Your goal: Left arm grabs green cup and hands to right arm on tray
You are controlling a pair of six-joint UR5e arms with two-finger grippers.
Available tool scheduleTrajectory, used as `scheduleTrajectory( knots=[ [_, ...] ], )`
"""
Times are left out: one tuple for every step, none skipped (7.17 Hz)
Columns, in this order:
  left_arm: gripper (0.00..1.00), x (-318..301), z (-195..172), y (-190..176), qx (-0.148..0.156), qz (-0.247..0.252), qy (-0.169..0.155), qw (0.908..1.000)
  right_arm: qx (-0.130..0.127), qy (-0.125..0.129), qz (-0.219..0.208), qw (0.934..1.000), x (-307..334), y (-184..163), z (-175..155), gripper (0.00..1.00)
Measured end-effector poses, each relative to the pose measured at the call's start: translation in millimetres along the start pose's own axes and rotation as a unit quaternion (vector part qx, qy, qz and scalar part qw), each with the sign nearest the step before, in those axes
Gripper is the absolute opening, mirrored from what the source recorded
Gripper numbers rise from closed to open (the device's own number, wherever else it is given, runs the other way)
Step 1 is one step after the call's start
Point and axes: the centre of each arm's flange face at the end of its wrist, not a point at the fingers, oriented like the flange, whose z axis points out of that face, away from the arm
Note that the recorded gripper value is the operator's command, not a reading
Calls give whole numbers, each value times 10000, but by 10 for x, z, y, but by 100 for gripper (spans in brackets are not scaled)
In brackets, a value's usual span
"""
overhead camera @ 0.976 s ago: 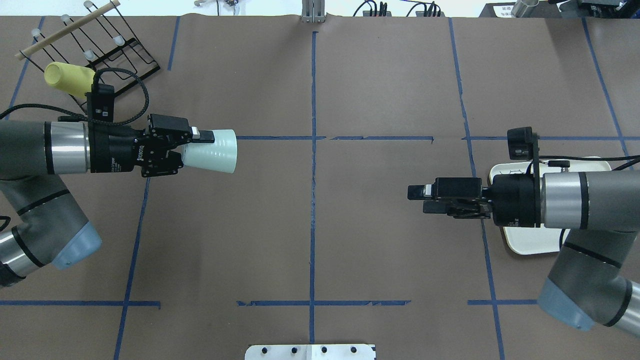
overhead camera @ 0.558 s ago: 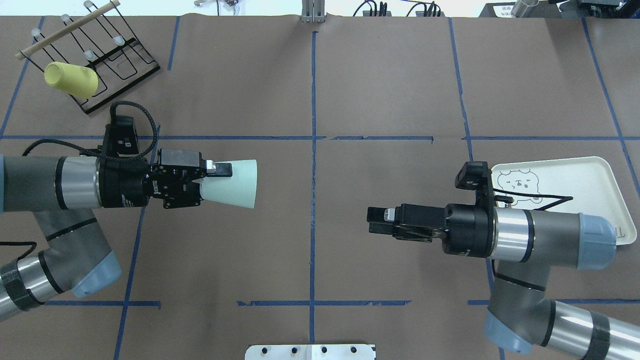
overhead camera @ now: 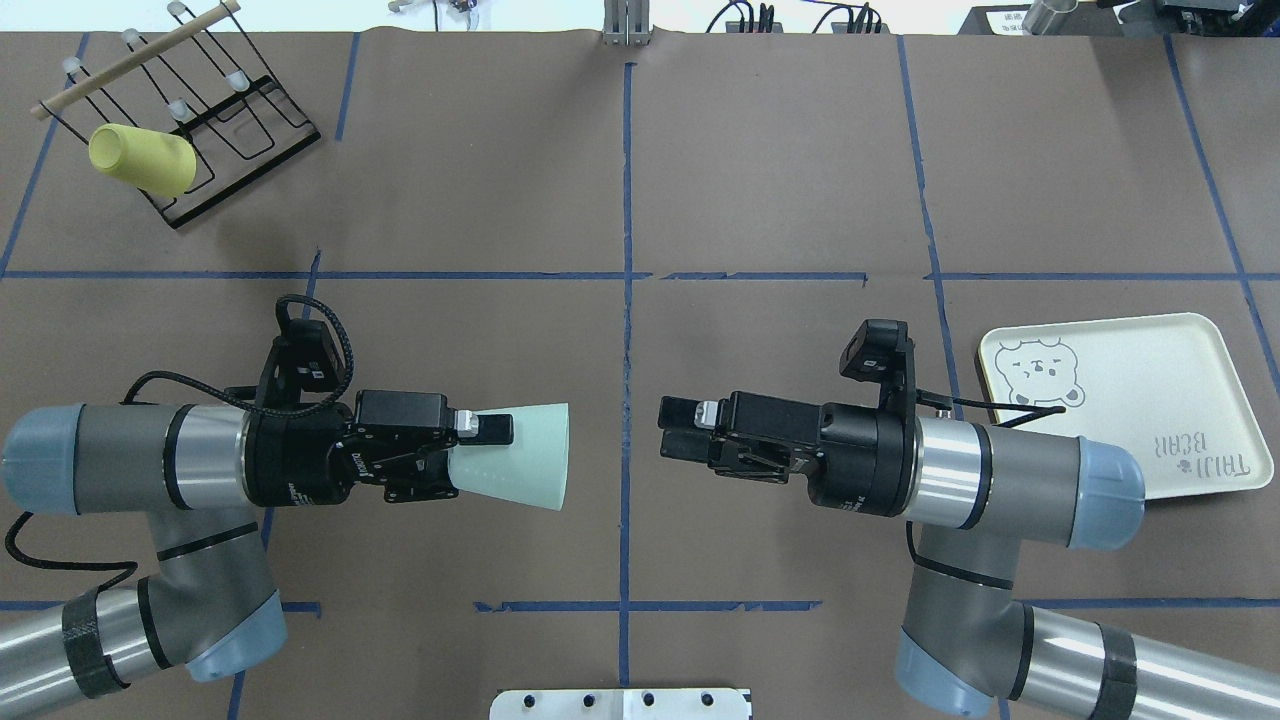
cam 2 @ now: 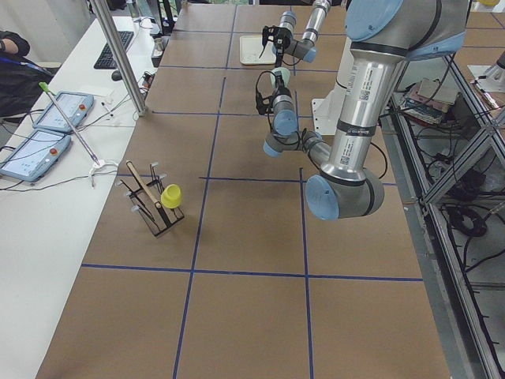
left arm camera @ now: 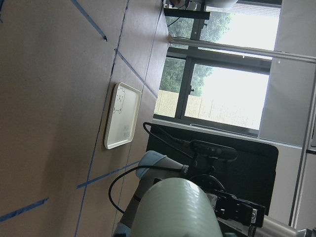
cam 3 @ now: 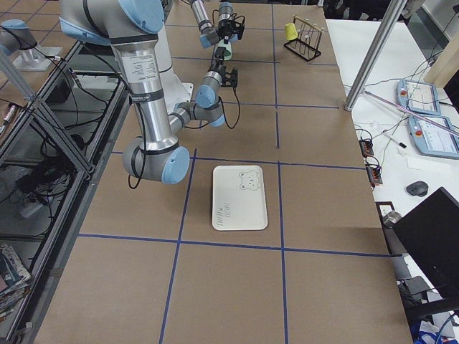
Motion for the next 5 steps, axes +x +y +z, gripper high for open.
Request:
scheduleTrajectory(
  knots=[
    [32,-8,17,11,-12,-76,8,10000,71,20,63,10000,-26,-15,127,94],
    [32,-14,39,13,-21,-189,12,9998,112,51,153,9998,-58,-22,229,94],
    [32,-24,76,3,-23,-258,12,9997,139,89,204,9997,-85,-26,313,94],
    [32,-29,109,-9,-16,-287,16,9996,157,116,226,9996,-107,-27,371,94],
    [32,-30,130,-17,-7,-300,25,9995,166,143,243,9995,-112,-20,406,93]
  ],
)
